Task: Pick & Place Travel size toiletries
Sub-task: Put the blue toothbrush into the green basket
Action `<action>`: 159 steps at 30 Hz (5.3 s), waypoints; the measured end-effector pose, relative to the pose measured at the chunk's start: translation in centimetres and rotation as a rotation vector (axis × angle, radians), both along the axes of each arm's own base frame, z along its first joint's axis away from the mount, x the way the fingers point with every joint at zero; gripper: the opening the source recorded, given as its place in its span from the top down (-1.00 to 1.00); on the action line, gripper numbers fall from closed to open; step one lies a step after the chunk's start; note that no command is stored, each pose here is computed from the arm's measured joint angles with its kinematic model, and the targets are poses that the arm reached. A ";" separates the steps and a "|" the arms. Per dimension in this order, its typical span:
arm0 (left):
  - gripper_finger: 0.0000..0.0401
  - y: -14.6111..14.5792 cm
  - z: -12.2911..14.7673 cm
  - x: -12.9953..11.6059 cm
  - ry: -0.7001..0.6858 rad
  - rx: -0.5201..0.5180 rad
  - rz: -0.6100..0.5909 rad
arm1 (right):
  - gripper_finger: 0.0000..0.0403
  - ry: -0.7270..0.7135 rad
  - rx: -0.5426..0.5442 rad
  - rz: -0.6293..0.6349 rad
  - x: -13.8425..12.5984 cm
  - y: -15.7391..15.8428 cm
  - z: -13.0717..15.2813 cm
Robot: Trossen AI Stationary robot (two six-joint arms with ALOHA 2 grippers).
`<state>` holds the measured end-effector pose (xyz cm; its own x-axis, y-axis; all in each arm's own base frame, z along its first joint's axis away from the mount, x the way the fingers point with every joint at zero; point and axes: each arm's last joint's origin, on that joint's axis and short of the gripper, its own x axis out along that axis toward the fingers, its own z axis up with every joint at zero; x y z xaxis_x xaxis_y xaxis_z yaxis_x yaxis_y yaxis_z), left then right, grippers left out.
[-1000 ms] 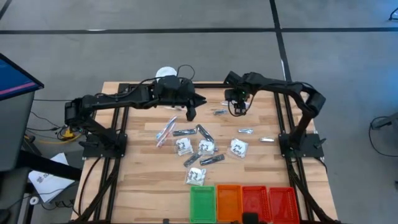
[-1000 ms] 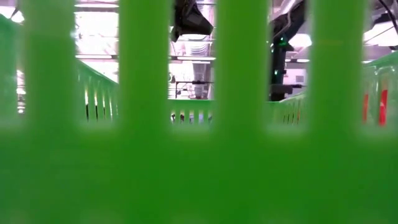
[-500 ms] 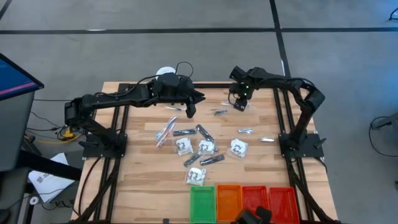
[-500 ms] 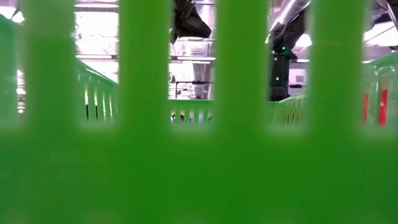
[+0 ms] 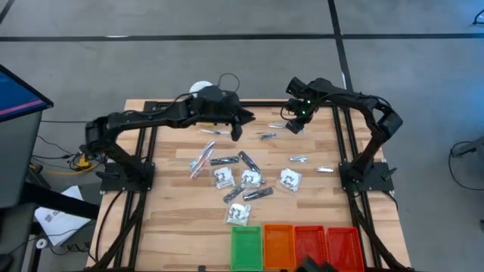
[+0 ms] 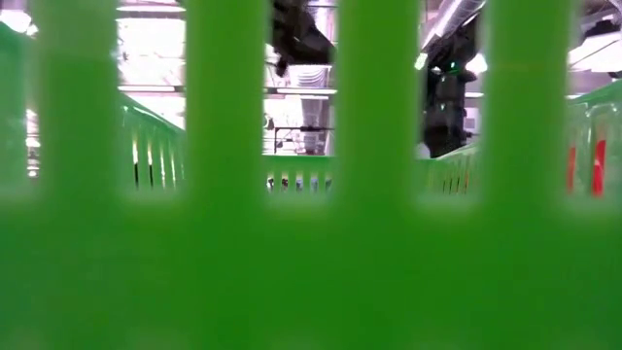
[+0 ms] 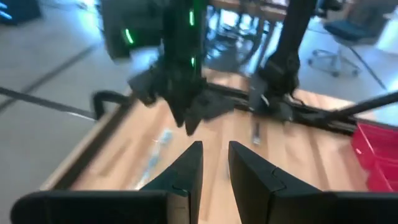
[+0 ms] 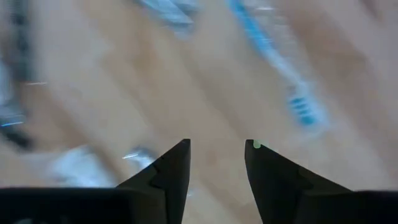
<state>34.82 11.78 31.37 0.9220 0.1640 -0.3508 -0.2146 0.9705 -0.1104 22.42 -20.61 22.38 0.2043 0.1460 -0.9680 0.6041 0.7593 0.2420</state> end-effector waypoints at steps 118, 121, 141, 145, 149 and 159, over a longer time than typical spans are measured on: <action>1.00 -3.2 11.8 -10.1 -0.110 -0.310 0.324 | 1.00 0.205 0.478 -0.591 4.3 -12.8 -3.4; 1.00 -3.2 11.7 -10.0 -0.105 -0.294 0.315 | 1.00 0.124 0.462 -0.457 4.7 -12.3 -2.2; 1.00 -3.4 11.9 -10.2 -0.094 -0.237 0.268 | 1.00 0.433 -0.558 0.365 3.4 -14.6 8.7; 1.00 -3.6 11.9 -10.1 -0.092 -0.238 0.260 | 1.00 0.468 -0.496 0.412 3.0 -16.3 6.1; 1.00 -4.0 11.9 -10.0 -0.084 -0.241 0.244 | 1.00 0.483 -0.478 0.466 2.5 -18.0 4.2; 1.00 -4.5 11.8 -9.9 -0.083 -0.271 0.239 | 1.00 0.361 -0.222 0.466 2.8 -17.1 0.8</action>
<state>24.93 7.32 43.17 0.8959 0.2898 -0.3367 -0.4114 0.8273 -0.3826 25.19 -37.74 23.20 -0.1773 -0.0713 -0.9816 0.2115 0.9713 -0.1088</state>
